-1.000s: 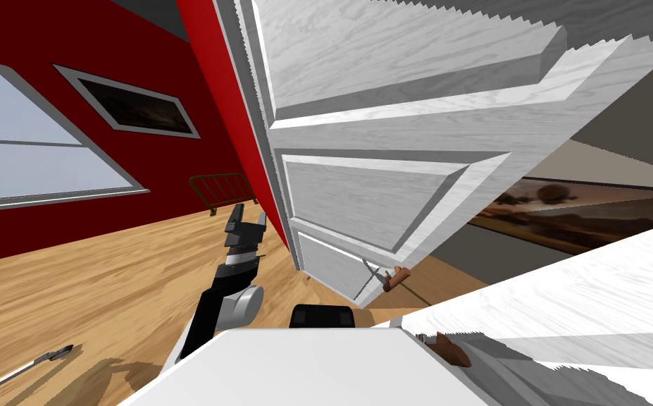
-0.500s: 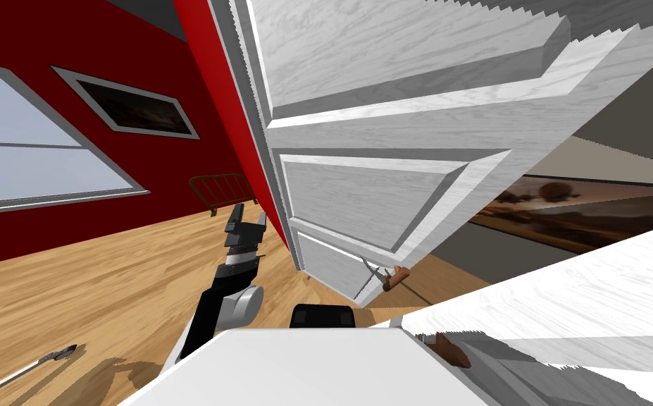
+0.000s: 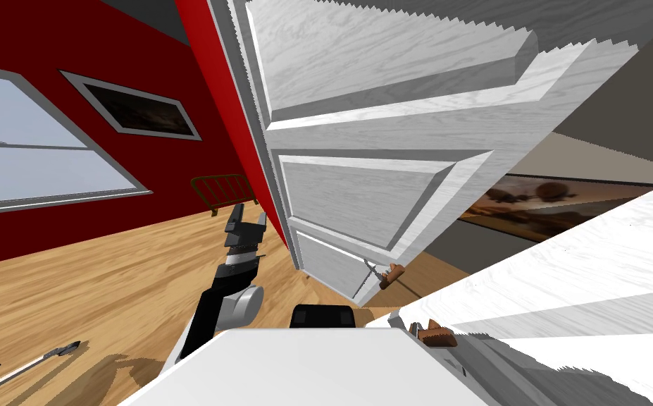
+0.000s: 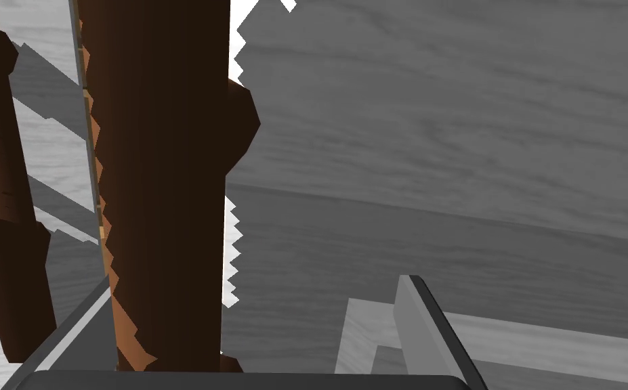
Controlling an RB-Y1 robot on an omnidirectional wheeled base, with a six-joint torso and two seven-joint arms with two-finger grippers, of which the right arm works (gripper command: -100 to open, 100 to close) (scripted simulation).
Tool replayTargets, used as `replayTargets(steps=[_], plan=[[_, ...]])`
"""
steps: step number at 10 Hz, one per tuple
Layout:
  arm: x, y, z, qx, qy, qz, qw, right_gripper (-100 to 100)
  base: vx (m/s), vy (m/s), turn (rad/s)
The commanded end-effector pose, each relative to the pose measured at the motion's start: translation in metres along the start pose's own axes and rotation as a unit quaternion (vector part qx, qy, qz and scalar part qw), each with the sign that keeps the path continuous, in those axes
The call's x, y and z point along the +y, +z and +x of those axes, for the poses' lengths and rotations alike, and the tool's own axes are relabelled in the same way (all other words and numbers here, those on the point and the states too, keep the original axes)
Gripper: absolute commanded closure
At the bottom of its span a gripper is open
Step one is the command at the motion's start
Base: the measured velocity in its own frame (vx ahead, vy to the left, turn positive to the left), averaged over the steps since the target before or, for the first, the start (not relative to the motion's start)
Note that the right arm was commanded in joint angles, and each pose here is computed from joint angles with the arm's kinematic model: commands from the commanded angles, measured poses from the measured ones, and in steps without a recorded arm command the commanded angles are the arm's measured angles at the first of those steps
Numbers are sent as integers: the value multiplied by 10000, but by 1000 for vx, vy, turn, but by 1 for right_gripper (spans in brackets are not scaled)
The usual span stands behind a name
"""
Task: Push the door open
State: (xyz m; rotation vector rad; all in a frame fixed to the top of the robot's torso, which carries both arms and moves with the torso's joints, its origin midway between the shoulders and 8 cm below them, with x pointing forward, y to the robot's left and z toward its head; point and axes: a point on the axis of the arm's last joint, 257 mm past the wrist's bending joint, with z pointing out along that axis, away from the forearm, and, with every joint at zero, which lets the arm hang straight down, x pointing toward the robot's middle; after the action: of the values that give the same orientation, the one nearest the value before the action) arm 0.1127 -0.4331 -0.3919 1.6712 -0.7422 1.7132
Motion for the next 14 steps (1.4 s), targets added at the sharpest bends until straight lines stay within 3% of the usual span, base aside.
replayTargets(steps=[1,2,11,12,14], plan=[[288,-9,21,56,-219,-130,9997,100,4,-4,19],[305,26,28,85,-249,-157,9995,100,-7,-33,-15],[305,26,28,85,-249,-157,9995,100,-3,-2,2],[85,82,-35,65,-76,-87,9999,100,-56,-45,42],[139,136,-53,82,-140,-148,9998,100,-90,-23,38]])
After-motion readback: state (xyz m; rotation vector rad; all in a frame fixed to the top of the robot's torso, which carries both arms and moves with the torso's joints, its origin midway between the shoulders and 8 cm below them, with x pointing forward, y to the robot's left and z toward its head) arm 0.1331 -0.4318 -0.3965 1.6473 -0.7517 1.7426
